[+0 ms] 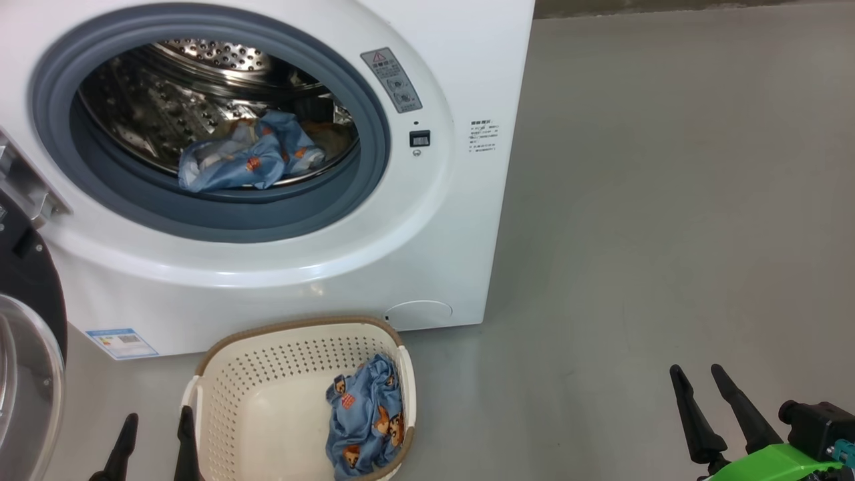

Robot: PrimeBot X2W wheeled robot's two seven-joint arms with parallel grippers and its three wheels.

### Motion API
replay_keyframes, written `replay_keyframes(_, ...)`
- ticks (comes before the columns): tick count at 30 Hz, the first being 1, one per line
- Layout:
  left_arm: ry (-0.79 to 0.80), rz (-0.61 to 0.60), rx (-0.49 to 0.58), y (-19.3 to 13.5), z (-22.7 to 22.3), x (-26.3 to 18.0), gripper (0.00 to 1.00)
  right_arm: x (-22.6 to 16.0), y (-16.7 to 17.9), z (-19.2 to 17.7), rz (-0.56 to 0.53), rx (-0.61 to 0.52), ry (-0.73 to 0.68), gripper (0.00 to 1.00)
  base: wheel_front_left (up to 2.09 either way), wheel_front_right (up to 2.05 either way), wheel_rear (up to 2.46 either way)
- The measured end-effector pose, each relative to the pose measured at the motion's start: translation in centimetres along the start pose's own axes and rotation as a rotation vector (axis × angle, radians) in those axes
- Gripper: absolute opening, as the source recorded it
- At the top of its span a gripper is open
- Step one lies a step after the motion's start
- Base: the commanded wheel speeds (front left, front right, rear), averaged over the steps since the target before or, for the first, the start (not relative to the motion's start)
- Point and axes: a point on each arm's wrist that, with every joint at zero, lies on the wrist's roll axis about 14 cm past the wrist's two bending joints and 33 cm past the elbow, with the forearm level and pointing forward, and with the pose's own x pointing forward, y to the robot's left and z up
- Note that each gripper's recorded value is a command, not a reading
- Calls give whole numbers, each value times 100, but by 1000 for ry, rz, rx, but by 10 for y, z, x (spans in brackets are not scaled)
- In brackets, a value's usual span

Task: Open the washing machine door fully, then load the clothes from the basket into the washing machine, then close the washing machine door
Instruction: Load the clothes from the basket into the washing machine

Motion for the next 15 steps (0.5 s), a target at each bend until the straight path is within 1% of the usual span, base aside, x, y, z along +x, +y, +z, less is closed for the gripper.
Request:
replay_keyframes(6, 17, -4, -8, -3, -6, 2, 100, 1, -1, -4, -5, 2, 12, 100, 0, 0, 0)
replay_keyframes(15, 96, -21, -30, -10, -32, 8, 100, 6, 1, -14, -15, 18, 36, 100, 0, 0, 0)
